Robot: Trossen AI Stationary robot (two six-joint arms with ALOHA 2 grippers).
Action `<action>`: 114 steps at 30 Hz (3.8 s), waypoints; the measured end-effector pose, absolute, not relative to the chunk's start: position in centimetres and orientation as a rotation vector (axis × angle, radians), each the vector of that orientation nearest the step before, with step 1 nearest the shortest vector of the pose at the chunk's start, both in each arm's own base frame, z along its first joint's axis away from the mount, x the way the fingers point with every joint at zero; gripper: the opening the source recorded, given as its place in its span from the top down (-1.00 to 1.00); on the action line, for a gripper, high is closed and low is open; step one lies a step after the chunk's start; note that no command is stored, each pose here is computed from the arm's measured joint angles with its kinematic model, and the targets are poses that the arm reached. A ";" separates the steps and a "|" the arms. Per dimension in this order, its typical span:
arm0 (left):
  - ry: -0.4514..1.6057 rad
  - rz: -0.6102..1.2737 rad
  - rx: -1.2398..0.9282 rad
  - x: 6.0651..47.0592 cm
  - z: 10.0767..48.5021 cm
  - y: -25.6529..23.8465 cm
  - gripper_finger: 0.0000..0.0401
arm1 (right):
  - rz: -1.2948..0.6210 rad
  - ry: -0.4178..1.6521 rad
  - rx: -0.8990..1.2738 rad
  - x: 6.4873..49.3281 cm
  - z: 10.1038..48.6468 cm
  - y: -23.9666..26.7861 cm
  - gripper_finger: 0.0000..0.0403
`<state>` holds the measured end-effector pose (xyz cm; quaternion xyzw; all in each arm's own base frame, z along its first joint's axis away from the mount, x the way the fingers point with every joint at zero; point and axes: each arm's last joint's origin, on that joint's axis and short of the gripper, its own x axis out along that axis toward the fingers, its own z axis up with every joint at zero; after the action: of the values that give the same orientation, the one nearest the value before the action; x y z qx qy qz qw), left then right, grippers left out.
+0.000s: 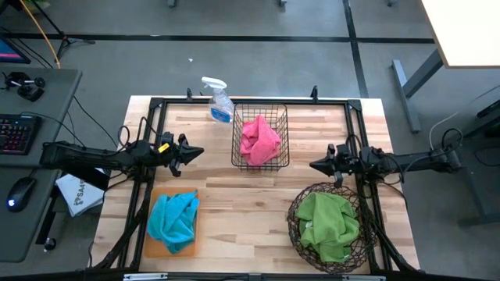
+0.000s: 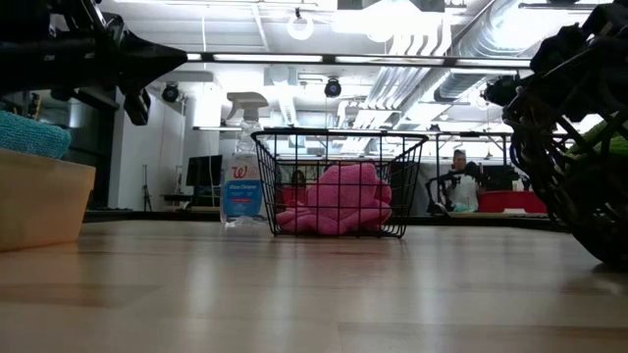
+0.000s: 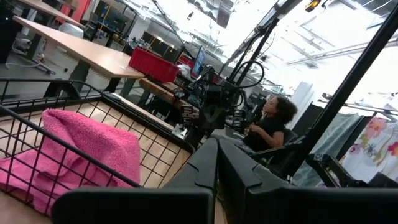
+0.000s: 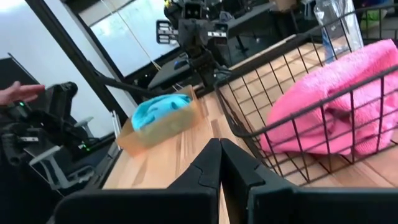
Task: Sort microfiber towel by color & place in baskets
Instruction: Return to Home Position
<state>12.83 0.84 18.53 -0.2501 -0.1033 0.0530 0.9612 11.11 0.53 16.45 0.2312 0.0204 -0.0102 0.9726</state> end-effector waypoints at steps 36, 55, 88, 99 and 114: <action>-0.054 0.087 -0.495 9.7 17.0 0.4 1.00 | 0.003 -0.031 0.472 9.7 16.9 0.4 1.00; -0.030 -0.008 -0.497 9.7 17.0 -0.6 1.00 | 0.004 -0.028 0.472 9.7 16.9 0.4 1.00; -0.021 -0.010 -0.129 9.7 16.9 -0.6 1.00 | 0.004 -0.028 0.472 9.7 16.9 0.4 1.00; -0.021 -0.010 -0.129 9.7 16.9 -0.6 1.00 | 0.004 -0.028 0.472 9.7 16.9 0.4 1.00; -0.021 -0.010 -0.129 9.7 16.9 -0.6 1.00 | 0.004 -0.028 0.472 9.8 16.8 0.4 1.00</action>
<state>9.74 -0.57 16.88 -0.0645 -0.0103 -0.0049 0.9978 9.75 0.44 16.84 0.2338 -0.0137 0.0021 0.9722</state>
